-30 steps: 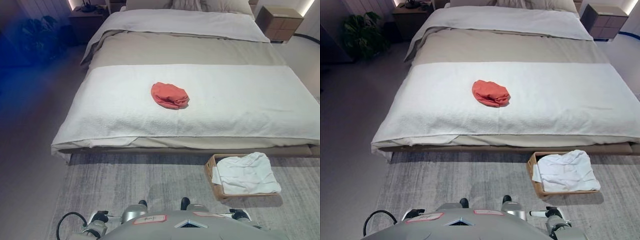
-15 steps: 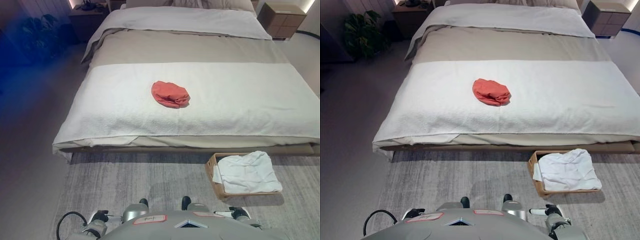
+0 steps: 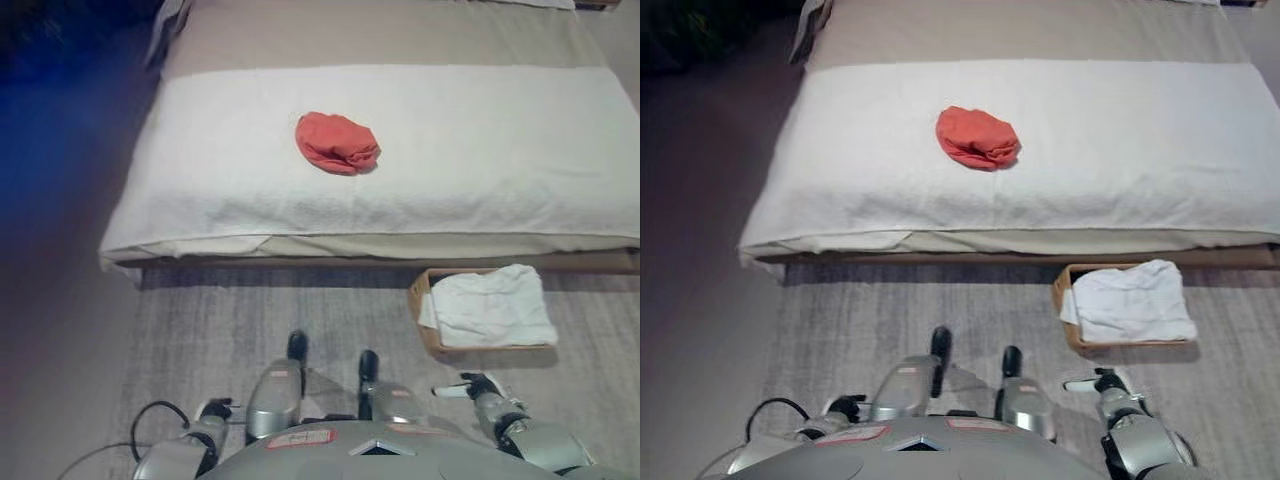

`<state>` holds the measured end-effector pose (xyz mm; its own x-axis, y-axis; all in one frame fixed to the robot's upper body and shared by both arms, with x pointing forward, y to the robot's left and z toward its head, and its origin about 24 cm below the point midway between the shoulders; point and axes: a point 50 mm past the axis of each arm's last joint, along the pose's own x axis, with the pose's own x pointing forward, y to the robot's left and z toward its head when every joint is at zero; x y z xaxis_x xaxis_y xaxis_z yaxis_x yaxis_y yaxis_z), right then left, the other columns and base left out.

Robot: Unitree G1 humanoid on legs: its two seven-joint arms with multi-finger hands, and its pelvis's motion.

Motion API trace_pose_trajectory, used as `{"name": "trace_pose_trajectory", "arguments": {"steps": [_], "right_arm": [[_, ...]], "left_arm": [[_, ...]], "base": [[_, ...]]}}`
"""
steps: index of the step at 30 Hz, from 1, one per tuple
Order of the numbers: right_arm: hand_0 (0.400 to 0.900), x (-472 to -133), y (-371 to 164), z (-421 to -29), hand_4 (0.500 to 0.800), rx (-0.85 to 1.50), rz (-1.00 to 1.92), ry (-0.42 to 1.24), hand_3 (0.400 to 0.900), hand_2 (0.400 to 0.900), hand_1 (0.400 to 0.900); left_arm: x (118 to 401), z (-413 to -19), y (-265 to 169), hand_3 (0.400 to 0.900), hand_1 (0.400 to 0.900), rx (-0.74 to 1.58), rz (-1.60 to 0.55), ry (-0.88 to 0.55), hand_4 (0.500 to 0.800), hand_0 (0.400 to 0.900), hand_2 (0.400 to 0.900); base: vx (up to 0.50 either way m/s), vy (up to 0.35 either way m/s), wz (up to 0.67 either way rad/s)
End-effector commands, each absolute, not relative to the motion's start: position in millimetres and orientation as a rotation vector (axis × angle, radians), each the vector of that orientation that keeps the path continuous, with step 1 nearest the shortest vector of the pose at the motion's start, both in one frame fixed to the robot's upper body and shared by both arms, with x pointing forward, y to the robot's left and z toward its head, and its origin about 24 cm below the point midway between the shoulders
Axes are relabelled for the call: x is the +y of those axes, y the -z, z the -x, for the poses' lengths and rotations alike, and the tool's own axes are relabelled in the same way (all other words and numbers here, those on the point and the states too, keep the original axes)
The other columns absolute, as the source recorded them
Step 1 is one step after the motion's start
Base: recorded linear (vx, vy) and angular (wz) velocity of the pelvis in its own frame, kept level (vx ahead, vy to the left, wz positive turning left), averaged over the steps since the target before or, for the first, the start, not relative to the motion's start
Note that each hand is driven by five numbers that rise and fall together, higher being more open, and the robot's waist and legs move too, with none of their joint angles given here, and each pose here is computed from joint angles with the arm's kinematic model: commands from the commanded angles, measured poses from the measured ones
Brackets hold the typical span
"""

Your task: Put the clothes on the bed into the basket.

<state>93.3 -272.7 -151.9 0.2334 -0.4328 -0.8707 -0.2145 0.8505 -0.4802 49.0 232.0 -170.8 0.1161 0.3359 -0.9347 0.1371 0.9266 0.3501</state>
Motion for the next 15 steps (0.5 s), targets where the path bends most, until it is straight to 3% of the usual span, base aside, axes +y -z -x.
{"name": "trace_pose_trajectory", "arguments": {"steps": [1, 8, 15], "right_arm": [[0.900, -279, 152, -82, 0.800, 1.368, 0.609, 0.192, 0.900, 0.900, 0.900], [0.900, -278, 156, -63, 0.800, 1.439, 0.573, 0.189, 0.900, 0.900, 0.900], [0.900, -277, 153, -82, 0.800, 1.373, 0.528, 0.213, 0.900, 0.900, 0.900]], "left_arm": [[263, -17, 164, 0.900, 0.900, 1.545, -0.442, -0.250, 0.800, 0.900, 0.900], [270, -4, 163, 0.900, 0.900, 1.577, -0.422, -0.298, 0.800, 0.900, 0.900], [285, -26, 157, 0.900, 0.900, 1.498, -0.460, -0.307, 0.800, 0.900, 0.900]], "base": [[0.454, 0.088, -0.60], [0.523, 0.242, -0.60], [0.398, 0.295, -0.10]]}}
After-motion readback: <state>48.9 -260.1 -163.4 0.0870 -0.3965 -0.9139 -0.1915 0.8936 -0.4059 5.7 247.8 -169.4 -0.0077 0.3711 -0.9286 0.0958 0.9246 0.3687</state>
